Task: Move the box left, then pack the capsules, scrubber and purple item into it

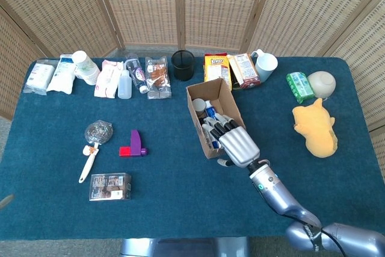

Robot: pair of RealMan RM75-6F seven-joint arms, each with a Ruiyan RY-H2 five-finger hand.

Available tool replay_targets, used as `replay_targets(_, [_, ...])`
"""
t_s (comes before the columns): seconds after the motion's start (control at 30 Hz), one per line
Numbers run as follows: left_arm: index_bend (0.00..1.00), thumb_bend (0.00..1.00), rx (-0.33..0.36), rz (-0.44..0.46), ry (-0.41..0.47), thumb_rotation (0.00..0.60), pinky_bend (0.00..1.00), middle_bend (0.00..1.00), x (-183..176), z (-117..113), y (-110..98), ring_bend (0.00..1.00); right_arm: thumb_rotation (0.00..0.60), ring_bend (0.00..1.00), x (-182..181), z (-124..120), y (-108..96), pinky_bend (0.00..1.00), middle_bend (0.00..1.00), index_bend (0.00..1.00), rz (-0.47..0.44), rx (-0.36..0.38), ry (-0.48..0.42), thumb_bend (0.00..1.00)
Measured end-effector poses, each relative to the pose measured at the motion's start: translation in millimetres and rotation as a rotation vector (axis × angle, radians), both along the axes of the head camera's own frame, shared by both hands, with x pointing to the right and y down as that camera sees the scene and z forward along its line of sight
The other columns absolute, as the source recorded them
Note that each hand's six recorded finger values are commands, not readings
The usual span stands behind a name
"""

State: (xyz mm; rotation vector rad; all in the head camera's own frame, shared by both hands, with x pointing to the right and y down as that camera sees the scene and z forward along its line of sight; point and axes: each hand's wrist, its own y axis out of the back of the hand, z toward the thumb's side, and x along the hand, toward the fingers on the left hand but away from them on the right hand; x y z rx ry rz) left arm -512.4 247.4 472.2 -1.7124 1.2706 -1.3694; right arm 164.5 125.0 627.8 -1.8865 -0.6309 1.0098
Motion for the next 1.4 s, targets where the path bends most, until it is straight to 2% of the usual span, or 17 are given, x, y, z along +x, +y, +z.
replay_targets(0.2, [0.00,0.01,0.001,-0.003,0.006,0.600,0.00,0.00,-1.2,-0.6,-0.3,0.00,0.600,0.05,2.8,11.0,6.7,0.25,0.15,0.20,0.005,-0.013,0.015,0.04])
replay_targets(0.37, [0.00,0.01,0.001,-0.002,0.008,0.600,0.00,0.00,-1.1,-0.9,0.4,0.00,0.600,0.15,8.6,20.5,7.3,0.39,0.25,0.27,0.024,-0.021,0.018,0.06])
replay_targets(0.53, [0.00,0.01,-0.004,-0.001,0.009,0.600,0.00,0.00,-0.5,0.3,0.1,0.00,0.600,0.36,14.2,25.1,5.7,0.59,0.42,0.47,0.031,0.005,0.016,0.19])
replay_targets(0.73, [0.00,0.01,-0.007,-0.003,0.006,0.600,0.00,0.00,-0.8,1.4,-0.1,0.00,0.600,0.51,20.4,29.6,4.7,0.73,0.57,0.67,0.032,0.065,0.000,0.37])
replay_targets(0.93, [0.00,0.01,-0.011,-0.001,0.002,0.600,0.00,0.00,-0.4,2.8,0.1,0.00,0.600,0.58,30.1,40.2,7.2,0.79,0.62,0.71,0.021,0.093,0.015,0.46])
replay_targets(1.13, [0.00,0.01,-0.016,-0.002,-0.002,0.600,0.00,0.00,-0.4,4.8,-0.2,0.00,0.600,0.59,30.9,40.4,13.7,0.81,0.63,0.72,-0.015,0.105,0.011,0.49])
replay_targets(1.27, [0.00,0.01,-0.023,0.001,-0.003,0.600,0.00,0.00,0.7,6.6,0.1,0.00,0.600,0.59,26.2,32.6,17.0,0.81,0.63,0.72,-0.074,0.139,0.002,0.49])
replay_targets(1.4, [0.00,0.01,-0.026,0.002,-0.006,0.600,0.00,0.00,1.3,7.5,0.5,0.00,0.600,0.59,18.6,20.4,21.3,0.81,0.63,0.72,-0.181,0.190,-0.008,0.49])
